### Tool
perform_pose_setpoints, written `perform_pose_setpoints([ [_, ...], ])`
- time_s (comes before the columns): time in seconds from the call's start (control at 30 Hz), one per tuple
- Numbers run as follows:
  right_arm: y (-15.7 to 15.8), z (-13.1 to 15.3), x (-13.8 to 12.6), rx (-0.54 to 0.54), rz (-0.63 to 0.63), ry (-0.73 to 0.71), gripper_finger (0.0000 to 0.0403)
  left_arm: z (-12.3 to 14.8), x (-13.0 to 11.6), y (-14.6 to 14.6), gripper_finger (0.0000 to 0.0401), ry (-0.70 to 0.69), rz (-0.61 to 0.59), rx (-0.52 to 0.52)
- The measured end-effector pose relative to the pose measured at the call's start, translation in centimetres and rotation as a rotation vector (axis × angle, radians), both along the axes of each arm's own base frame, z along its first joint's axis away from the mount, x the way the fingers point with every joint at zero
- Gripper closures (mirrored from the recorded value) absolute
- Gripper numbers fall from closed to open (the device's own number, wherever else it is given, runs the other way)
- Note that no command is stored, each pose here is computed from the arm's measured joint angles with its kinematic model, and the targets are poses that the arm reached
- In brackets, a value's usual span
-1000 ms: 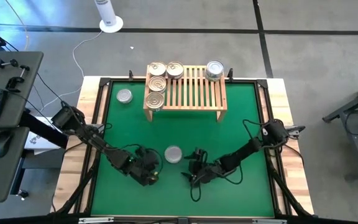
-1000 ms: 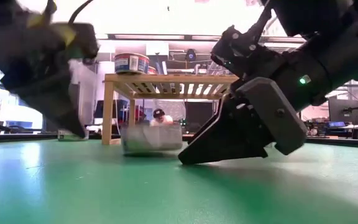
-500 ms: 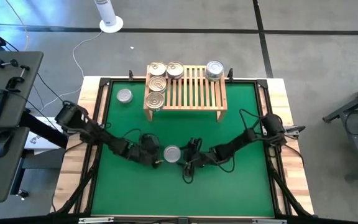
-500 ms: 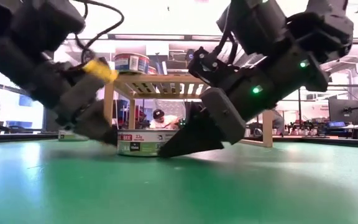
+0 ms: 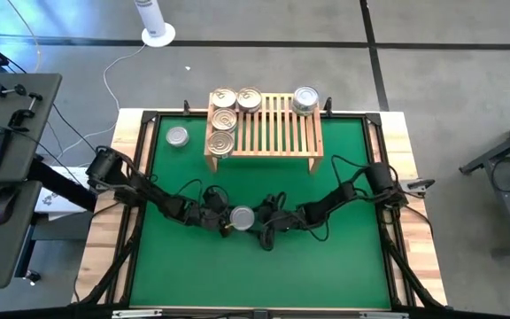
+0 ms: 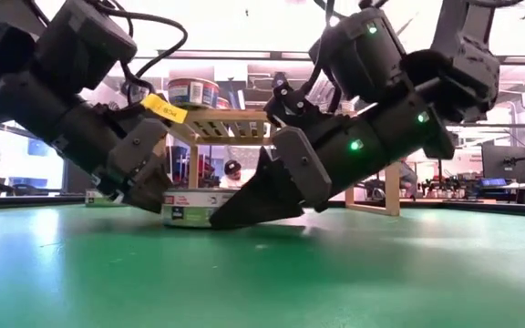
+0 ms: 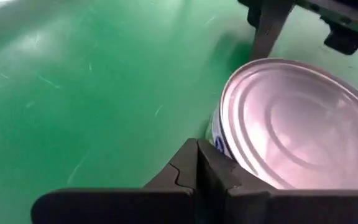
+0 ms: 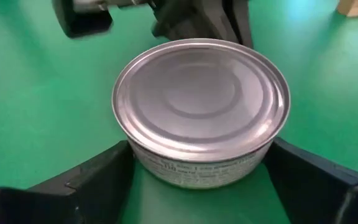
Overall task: Stack canned seafood by type on shelf
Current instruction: Put the center green tuna can on the shelf aligned with the other green tuna can
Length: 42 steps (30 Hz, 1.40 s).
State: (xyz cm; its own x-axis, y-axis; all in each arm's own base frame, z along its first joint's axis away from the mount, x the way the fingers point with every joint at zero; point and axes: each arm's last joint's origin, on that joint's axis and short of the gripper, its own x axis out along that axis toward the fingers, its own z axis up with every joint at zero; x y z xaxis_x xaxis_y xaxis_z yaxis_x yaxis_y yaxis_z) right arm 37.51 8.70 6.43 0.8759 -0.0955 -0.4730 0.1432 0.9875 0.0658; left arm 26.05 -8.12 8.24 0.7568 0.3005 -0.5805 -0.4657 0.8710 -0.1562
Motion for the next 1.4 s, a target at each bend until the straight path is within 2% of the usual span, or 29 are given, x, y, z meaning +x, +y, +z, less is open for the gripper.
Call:
perform_pose_setpoints([
  [0.2,0.1,-1.4,0.3,0.029,0.013,-0.065,0.0031,-0.5,0.1,-0.1,0.0401,-0.014,0.021,-0.013],
  [0.47,0.2,-1.4,0.5,0.065,0.02,-0.073,0.0006,-0.5,0.3,-0.1,0.0401,-0.031,0.018,-0.024],
  [0.77,0.4,-0.6,1.5,0.046,0.025,-0.127,0.0004,-0.5,0.3,-0.1,0.0401,-0.028,0.019,-0.02],
  [1.23,1.1,-0.2,1.6,0.03,0.014,-0.173,0.0005,-0.5,0.3,-0.1,0.0401,-0.029,0.028,-0.009],
  [1.4,1.9,-0.2,1.4,0.026,-0.036,-0.186,0.0006,-0.5,0.3,-0.2,0.0401,-0.033,0.026,-0.015],
])
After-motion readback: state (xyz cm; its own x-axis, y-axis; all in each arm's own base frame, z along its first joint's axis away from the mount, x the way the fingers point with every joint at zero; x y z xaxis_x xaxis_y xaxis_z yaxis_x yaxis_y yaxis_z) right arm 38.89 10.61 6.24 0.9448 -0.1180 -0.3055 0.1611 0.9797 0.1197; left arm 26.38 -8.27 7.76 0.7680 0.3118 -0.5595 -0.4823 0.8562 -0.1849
